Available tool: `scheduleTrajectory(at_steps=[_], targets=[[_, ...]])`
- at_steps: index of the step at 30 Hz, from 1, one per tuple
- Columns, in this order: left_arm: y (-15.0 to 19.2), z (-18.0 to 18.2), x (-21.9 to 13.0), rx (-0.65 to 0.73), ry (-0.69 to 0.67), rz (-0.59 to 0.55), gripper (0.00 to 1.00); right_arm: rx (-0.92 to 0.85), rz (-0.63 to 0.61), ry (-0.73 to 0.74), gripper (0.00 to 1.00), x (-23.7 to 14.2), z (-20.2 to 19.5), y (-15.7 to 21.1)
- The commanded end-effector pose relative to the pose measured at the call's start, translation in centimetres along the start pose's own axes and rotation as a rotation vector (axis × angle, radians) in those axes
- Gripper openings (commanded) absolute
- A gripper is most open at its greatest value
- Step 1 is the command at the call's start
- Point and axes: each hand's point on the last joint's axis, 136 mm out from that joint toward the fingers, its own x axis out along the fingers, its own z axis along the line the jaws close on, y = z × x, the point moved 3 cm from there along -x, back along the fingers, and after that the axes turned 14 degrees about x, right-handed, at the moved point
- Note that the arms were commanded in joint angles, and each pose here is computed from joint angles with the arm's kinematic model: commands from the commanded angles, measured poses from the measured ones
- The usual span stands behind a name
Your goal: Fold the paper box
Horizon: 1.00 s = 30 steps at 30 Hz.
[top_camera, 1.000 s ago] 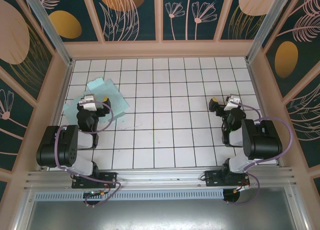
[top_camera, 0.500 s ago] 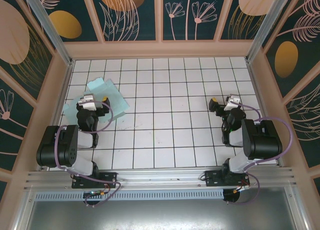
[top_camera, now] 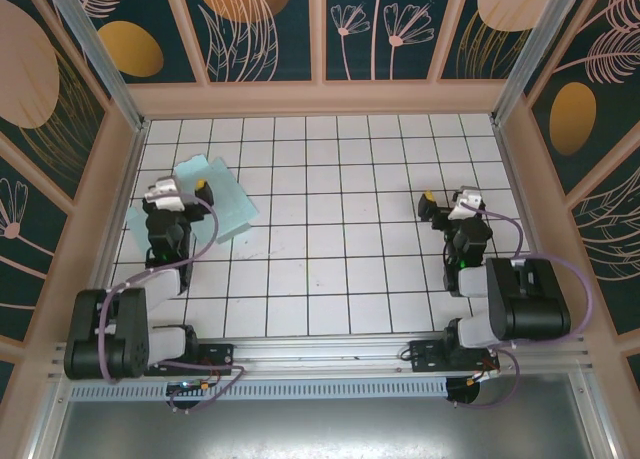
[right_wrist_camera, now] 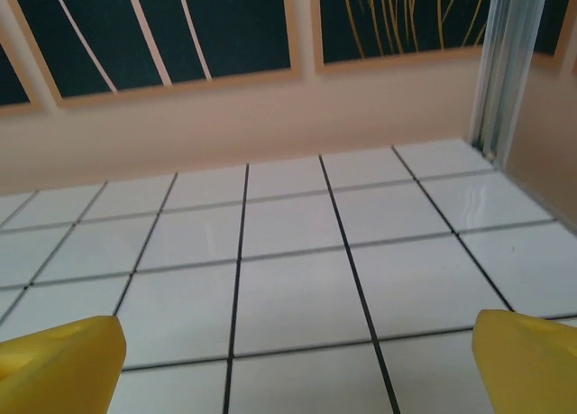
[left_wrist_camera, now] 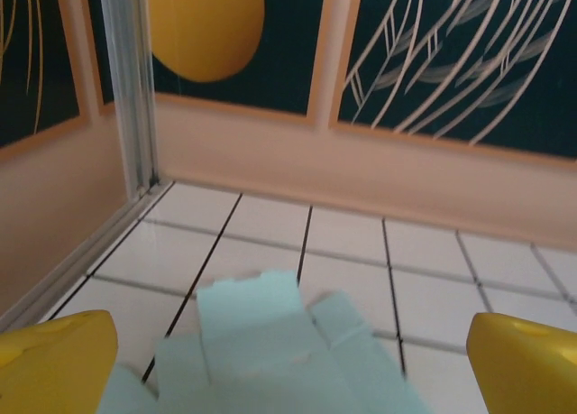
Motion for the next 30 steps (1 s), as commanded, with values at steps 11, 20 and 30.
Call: scheduleTrajectory(at_steps=[11,20,30], targets=[[7.9,-1.9,7.2,-0.360,-0.063,0.596,0.95,0.103,0.219,-0.114,0.99,1.6,9.2,-3.7],[13.4,-5.9,7.5,-0.423,0.071,0.786,0.86,0.174,0.327,-0.126,0.99,1.7,10.0,-3.6],[15.9,-14.9,5.7,-0.391,0.309,0.876,0.88,0.280,0.331,-0.148,0.99,2.2,9.7,-3.4]])
